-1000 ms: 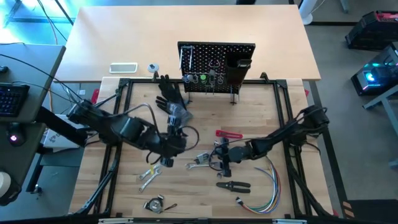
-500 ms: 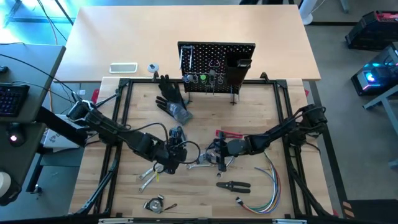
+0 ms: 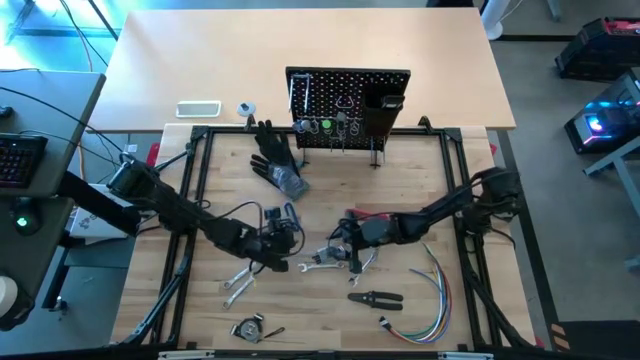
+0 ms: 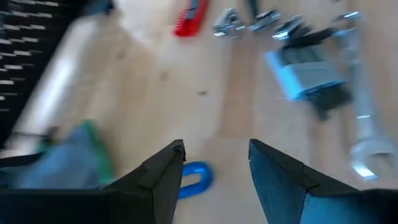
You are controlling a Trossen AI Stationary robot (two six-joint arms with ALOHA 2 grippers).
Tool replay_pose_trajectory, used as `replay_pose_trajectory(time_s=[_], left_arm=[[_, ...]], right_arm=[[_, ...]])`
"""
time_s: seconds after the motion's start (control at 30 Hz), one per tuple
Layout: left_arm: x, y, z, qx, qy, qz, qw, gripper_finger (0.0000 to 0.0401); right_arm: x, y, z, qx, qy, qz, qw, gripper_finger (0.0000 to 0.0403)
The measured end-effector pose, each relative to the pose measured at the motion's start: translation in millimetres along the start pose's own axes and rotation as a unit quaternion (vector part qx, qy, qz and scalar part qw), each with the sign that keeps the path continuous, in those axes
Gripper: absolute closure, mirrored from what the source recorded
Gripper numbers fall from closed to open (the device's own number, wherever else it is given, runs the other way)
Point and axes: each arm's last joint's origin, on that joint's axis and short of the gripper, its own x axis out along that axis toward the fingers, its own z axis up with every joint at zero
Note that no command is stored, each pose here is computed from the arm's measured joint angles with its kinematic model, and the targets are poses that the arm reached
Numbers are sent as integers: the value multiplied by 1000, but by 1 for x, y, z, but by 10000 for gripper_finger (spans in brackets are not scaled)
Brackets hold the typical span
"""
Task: Hang tools onto peg board
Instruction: Put the hex allen key set into the black bin on the pegboard
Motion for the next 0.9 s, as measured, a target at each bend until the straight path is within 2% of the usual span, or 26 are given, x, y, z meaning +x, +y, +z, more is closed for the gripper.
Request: replay_pose_trajectory(time_s=[0.1,0.27,0.33,0.47,0.73,0.9], left_arm=[[5,-2,-10,-30,-27,-62,997,227],[10,-2,-19,-66,-61,-171,981,227],[11,-1,-22,-76,-66,-195,976,227],[12,1,-26,-88,-59,-199,974,227],[12,1,-25,-90,-72,-196,974,227],[12,2,-24,-94,-79,-182,976,227]], right_arm=[[14,-3,-4,7,15,24,1000,172],[41,-1,-12,-30,52,49,997,171],[49,0,-14,-38,80,53,995,171],[57,-3,-18,-44,129,39,990,171],[61,-9,-34,-45,162,21,985,174],[63,-3,-38,-45,158,2,986,213]])
